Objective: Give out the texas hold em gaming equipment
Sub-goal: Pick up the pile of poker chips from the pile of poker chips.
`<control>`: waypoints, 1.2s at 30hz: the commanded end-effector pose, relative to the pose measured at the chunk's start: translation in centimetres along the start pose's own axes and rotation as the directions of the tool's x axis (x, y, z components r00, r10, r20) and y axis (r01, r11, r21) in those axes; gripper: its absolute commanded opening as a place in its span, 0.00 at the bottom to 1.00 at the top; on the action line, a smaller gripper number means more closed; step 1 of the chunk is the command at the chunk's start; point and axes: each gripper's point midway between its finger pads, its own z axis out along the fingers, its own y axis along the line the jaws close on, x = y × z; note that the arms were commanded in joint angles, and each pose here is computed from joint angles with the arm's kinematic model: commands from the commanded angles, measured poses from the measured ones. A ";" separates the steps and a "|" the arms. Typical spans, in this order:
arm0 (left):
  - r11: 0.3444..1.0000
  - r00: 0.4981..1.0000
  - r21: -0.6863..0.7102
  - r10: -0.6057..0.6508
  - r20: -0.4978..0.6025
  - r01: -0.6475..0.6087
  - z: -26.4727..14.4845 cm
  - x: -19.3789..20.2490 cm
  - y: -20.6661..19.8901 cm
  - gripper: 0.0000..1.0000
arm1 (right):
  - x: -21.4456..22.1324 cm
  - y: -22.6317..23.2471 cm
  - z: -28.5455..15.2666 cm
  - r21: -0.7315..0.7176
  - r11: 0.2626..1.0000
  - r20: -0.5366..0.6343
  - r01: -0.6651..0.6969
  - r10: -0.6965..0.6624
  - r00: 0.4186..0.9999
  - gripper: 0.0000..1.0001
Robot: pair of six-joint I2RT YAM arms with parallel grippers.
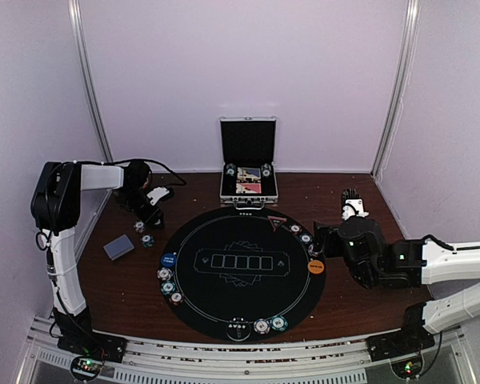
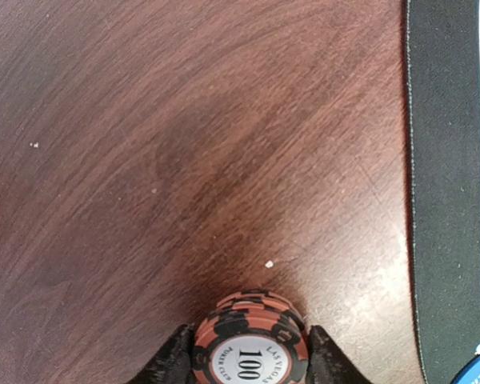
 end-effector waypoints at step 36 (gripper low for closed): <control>0.967 0.965 -0.020 0.253 0.075 -0.252 -4.7 -2.5 -9.7 0.33 | -0.4 -0.3 -0.1 0.028 1.000 0.021 -0.003 0.002 1.000 1.00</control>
